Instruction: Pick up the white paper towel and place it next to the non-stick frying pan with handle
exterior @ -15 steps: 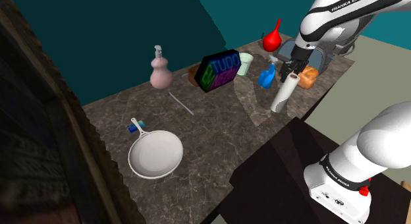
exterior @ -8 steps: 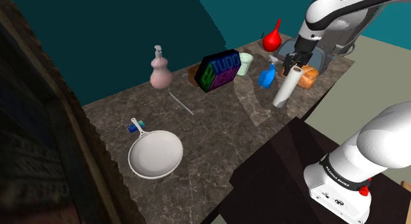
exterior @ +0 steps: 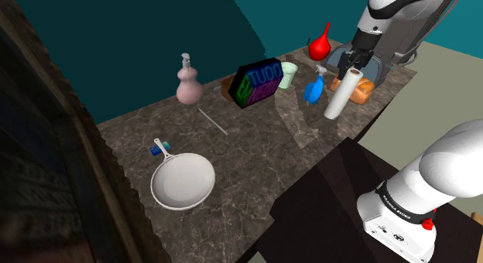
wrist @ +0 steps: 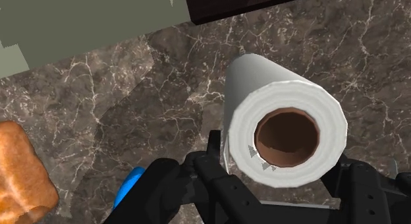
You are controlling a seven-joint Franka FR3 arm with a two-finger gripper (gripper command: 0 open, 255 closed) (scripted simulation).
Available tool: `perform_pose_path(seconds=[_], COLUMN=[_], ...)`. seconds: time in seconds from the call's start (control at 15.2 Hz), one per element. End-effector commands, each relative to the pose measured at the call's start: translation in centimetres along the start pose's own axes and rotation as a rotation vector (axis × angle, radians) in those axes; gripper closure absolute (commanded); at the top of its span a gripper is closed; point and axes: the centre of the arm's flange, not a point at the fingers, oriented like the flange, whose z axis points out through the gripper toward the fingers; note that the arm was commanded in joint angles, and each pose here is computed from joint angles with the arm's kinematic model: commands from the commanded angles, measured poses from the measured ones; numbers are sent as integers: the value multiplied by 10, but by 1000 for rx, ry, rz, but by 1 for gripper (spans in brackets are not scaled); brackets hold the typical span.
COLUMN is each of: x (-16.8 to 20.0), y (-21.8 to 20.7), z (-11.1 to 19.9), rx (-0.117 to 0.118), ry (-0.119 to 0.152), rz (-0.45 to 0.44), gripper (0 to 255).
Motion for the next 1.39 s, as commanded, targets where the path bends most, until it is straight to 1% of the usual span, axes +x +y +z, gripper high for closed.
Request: perform_pose_path(seconds=[0.0,0.86,1.32], x=[0,-3,-5], y=[0,-4,-96], z=[-11,-78,-73], rx=[0,0,0], ry=[0,0,0], rz=[0,0,0], gripper=[255,255,255])
